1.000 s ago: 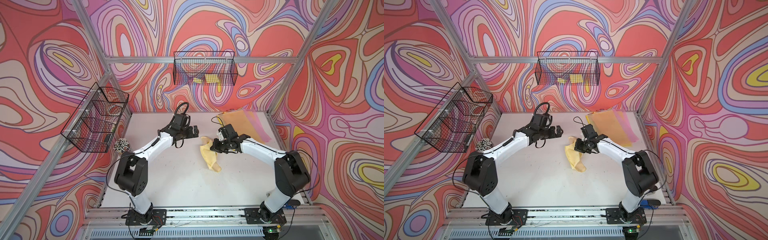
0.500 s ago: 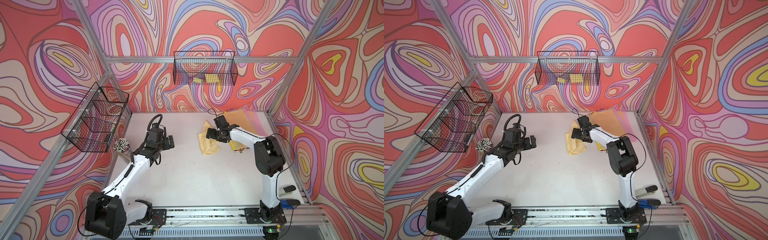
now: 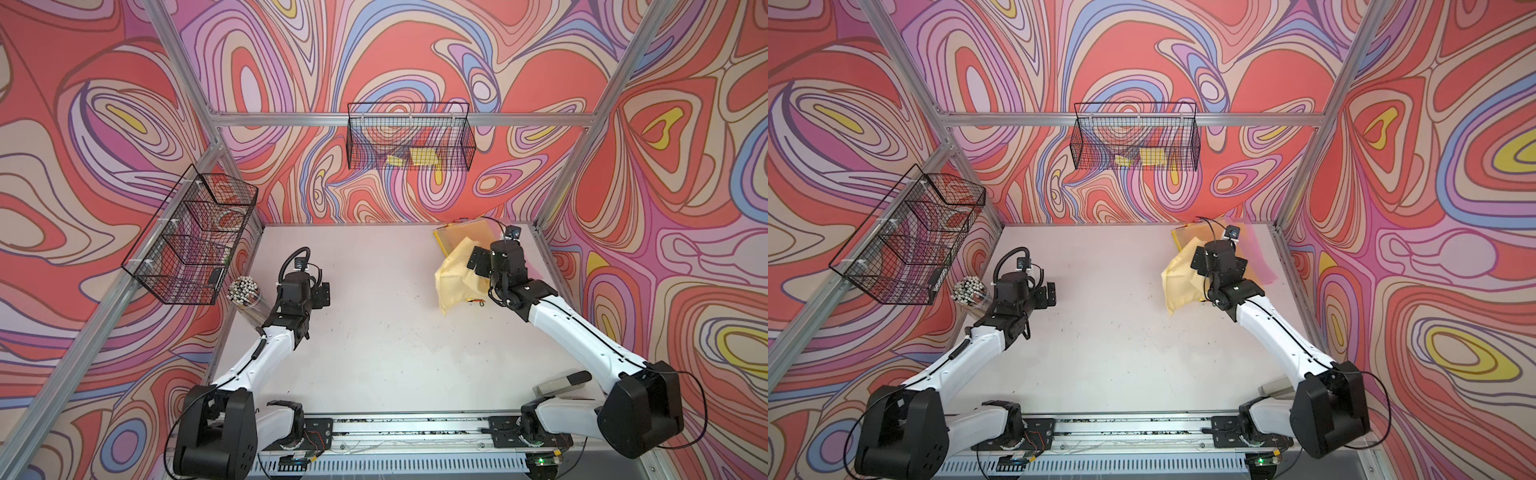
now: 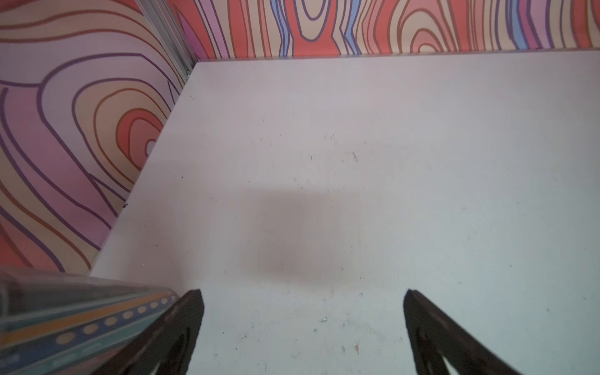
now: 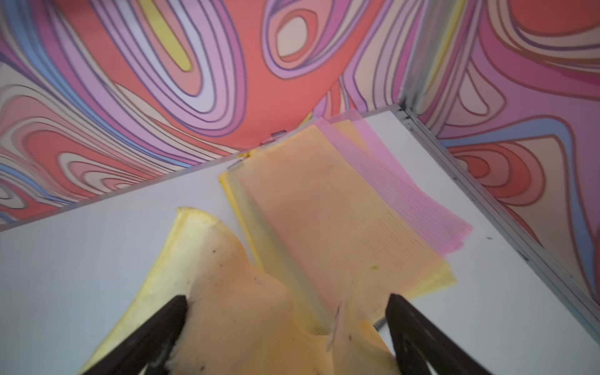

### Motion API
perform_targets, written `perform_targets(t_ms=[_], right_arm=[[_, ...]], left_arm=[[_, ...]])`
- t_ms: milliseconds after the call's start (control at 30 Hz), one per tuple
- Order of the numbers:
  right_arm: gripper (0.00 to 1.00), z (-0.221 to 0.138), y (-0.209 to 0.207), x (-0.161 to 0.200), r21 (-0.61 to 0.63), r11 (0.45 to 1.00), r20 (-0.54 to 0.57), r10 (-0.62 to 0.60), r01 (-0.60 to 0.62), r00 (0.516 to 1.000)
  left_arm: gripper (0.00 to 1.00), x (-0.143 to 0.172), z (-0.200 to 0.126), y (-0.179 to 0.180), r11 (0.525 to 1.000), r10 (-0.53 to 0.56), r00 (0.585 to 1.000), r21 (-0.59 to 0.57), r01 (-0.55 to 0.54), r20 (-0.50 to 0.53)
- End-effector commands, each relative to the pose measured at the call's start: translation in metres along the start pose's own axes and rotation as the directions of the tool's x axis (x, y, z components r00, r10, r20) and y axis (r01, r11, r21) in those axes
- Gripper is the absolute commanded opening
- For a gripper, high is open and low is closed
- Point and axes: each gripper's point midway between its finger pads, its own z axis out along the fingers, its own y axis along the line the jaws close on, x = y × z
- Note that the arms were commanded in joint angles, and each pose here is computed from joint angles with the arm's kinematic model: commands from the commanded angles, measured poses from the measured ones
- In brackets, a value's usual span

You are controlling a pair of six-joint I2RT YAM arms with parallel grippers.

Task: Wipe the document bag
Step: Place the cleaning item at the center of the board.

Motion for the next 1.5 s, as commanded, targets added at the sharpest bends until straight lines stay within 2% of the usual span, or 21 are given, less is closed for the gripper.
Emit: perform_targets(t_ms=[0, 67, 200, 267, 333, 400, 433, 467, 500, 567, 633, 667, 767, 900, 1033, 1167, 1233, 1333, 1467], right_arm=[[0.98, -0.007, -0.026, -0.013, 0.065, 0.997, 0.209, -0.052, 0.039, 0.977], [0.98, -0.003, -0.037, -0.008, 0.088, 0.995, 0.257, -0.078, 0.057, 0.963], [0.98, 0.031, -0.047, 0.024, 0.134, 0.983, 0.162, -0.144, 0.123, 0.976], [0.98, 0.041, -0.05, 0.036, 0.157, 0.977, 0.184, -0.17, 0.142, 0.968], [0.98, 0.046, -0.057, 0.042, 0.175, 0.978, 0.219, -0.15, 0.112, 0.964], [0.98, 0.054, -0.061, 0.049, 0.196, 0.972, 0.203, -0.171, 0.131, 0.964], [0.98, 0.055, -0.062, 0.051, 0.205, 0.97, 0.204, -0.174, 0.132, 0.963], [0.98, 0.056, -0.062, 0.054, 0.199, 0.97, 0.206, -0.182, 0.141, 0.961], [0.98, 0.056, -0.061, 0.053, 0.194, 0.969, 0.219, -0.194, 0.152, 0.956], [0.98, 0.055, -0.059, 0.05, 0.188, 0.969, 0.23, -0.203, 0.161, 0.952], [0.98, 0.051, -0.064, 0.034, 0.206, 0.97, 0.293, -0.19, 0.133, 0.937], [0.98, 0.059, -0.069, 0.036, 0.205, 0.971, 0.237, -0.167, 0.119, 0.957], [0.98, 0.068, -0.071, 0.031, 0.197, 0.974, 0.21, -0.156, 0.114, 0.965], [0.98, 0.053, -0.064, 0.014, 0.106, 0.994, 0.299, -0.059, 0.028, 0.952], [0.98, 0.052, -0.045, 0.002, 0.012, 0.999, 0.247, -0.035, 0.033, 0.968], [0.98, 0.028, -0.083, -0.018, 0.112, 0.986, 0.393, 0.068, -0.121, 0.917], [0.98, 0.036, -0.095, -0.01, 0.114, 0.989, 0.366, 0.046, -0.094, 0.929], [0.98, 0.051, -0.082, 0.014, 0.052, 0.999, 0.27, -0.014, 0.0, 0.963], [0.98, 0.041, -0.084, 0.026, 0.022, 1.0, 0.307, 0.013, -0.021, 0.952]], left_arm=[[0.99, -0.013, 0.005, -0.002, 0.999, -0.015, 0.984, 0.046, 0.007, 0.179], [0.99, -0.004, 0.013, -0.001, 0.999, -0.014, 0.983, 0.048, 0.005, 0.182], [0.99, 0.001, 0.026, -0.012, 0.994, 0.016, 0.987, 0.1, -0.033, 0.159], [0.99, 0.0, 0.029, -0.01, 0.996, 0.022, 0.986, 0.081, -0.036, 0.167], [0.99, 0.002, 0.031, -0.009, 0.996, 0.022, 0.978, 0.078, -0.04, 0.208], [0.99, 0.013, 0.038, -0.018, 0.991, 0.045, 0.97, 0.115, -0.074, 0.239], [0.99, 0.012, 0.041, -0.014, 0.994, 0.035, 0.966, 0.088, -0.06, 0.255], [0.99, 0.015, 0.042, -0.005, 0.999, 0.012, 0.976, 0.049, -0.023, 0.217], [0.99, 0.016, 0.044, -0.005, 0.999, 0.011, 0.983, 0.046, -0.019, 0.182], [0.99, 0.013, 0.045, -0.003, 0.999, 0.005, 0.976, 0.04, -0.014, 0.218], [0.99, 0.015, 0.045, -0.003, 0.999, 0.004, 0.982, 0.041, -0.012, 0.186], [0.99, 0.012, 0.045, -0.003, 0.999, 0.004, 0.978, 0.04, -0.013, 0.21], [0.99, 0.015, 0.045, -0.003, 0.999, 0.003, 0.981, 0.041, -0.011, 0.192], [0.99, 0.014, 0.045, -0.003, 0.999, 0.002, 0.98, 0.04, -0.01, 0.198], [0.99, 0.013, 0.046, -0.003, 0.999, 0.002, 0.979, 0.041, -0.011, 0.203], [0.99, 0.014, 0.046, -0.003, 0.999, 0.002, 0.979, 0.041, -0.011, 0.202], [0.99, 0.013, 0.046, -0.002, 0.999, 0.002, 0.979, 0.041, -0.011, 0.202], [0.99, 0.013, 0.045, -0.002, 0.999, 0.002, 0.979, 0.039, -0.01, 0.203], [0.99, 0.013, 0.045, -0.002, 0.999, 0.002, 0.979, 0.038, -0.01, 0.204]])
